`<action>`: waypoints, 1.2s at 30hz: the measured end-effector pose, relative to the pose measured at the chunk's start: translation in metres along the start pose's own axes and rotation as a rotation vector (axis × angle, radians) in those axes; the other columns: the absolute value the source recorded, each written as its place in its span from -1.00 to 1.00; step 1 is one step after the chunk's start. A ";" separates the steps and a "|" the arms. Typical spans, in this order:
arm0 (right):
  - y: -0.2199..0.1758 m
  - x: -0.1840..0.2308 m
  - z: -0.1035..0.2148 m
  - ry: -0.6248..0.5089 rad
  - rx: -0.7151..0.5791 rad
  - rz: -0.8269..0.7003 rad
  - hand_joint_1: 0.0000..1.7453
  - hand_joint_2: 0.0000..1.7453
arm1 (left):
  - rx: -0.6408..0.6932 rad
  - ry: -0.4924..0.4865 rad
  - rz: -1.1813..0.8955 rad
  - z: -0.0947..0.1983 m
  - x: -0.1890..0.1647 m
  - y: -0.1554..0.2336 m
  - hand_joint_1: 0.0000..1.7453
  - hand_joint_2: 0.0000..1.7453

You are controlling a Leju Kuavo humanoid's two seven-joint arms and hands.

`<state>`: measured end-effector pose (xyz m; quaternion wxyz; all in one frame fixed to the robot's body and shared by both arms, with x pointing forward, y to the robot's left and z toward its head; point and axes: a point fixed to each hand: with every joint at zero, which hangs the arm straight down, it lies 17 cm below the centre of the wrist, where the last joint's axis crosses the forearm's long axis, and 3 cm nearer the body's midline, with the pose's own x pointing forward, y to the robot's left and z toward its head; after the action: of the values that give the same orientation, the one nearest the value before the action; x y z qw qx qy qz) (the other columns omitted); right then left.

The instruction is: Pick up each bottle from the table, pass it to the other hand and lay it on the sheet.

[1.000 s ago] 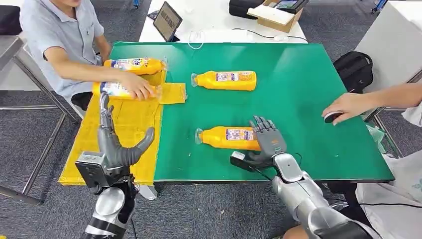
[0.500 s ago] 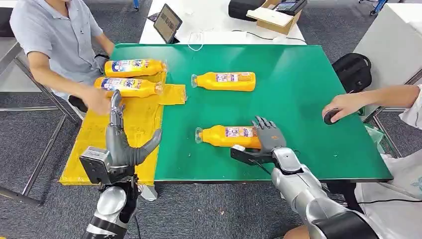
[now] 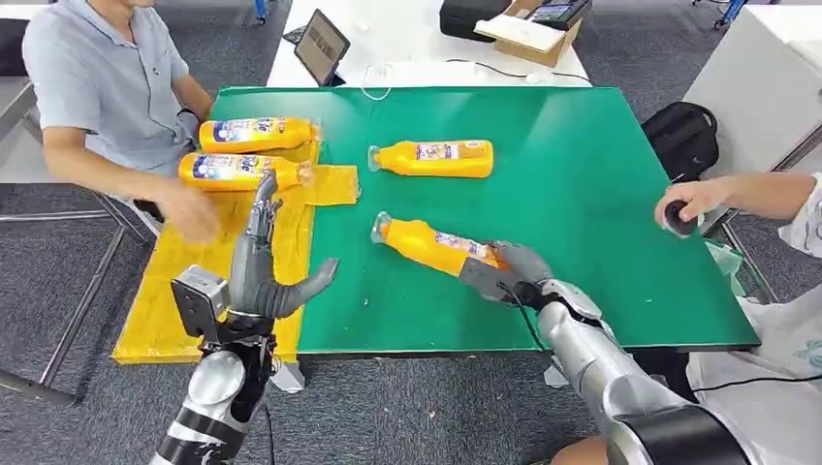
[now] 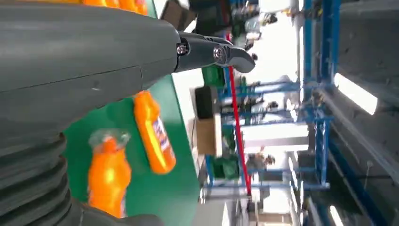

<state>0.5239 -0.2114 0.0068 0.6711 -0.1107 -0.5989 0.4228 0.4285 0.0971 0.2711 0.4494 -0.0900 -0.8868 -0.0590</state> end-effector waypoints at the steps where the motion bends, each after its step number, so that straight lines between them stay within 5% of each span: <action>1: 0.003 0.004 0.001 -0.020 0.009 -0.047 1.00 1.00 | -0.019 0.005 0.012 0.000 -0.002 -0.005 -1.00 1.00; 9: 0.013 0.031 0.010 -0.164 -0.053 -0.348 1.00 1.00 | -0.047 0.038 0.036 0.008 -0.013 -0.010 -1.00 1.00; 16: -0.011 0.043 0.053 -0.225 -0.535 -0.704 1.00 1.00 | 0.124 0.245 0.205 0.048 -0.058 0.003 -1.00 1.00; 24: -0.034 0.077 0.086 -0.372 -0.672 -0.817 1.00 1.00 | -0.152 0.367 0.358 0.108 -0.073 -0.079 -1.00 1.00; 28: -0.023 0.107 0.080 -0.423 -0.615 -0.710 1.00 1.00 | -0.182 0.361 0.310 0.114 -0.076 -0.088 -1.00 1.00; 36: 0.058 0.173 0.063 -0.524 -0.353 -0.527 1.00 1.00 | -0.150 0.279 0.238 0.087 -0.067 -0.077 -1.00 1.00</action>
<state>0.4291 -0.0767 0.1078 0.5518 0.0447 -0.8207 0.1412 0.3827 0.0306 0.1642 0.5637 -0.2182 -0.7923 -0.0833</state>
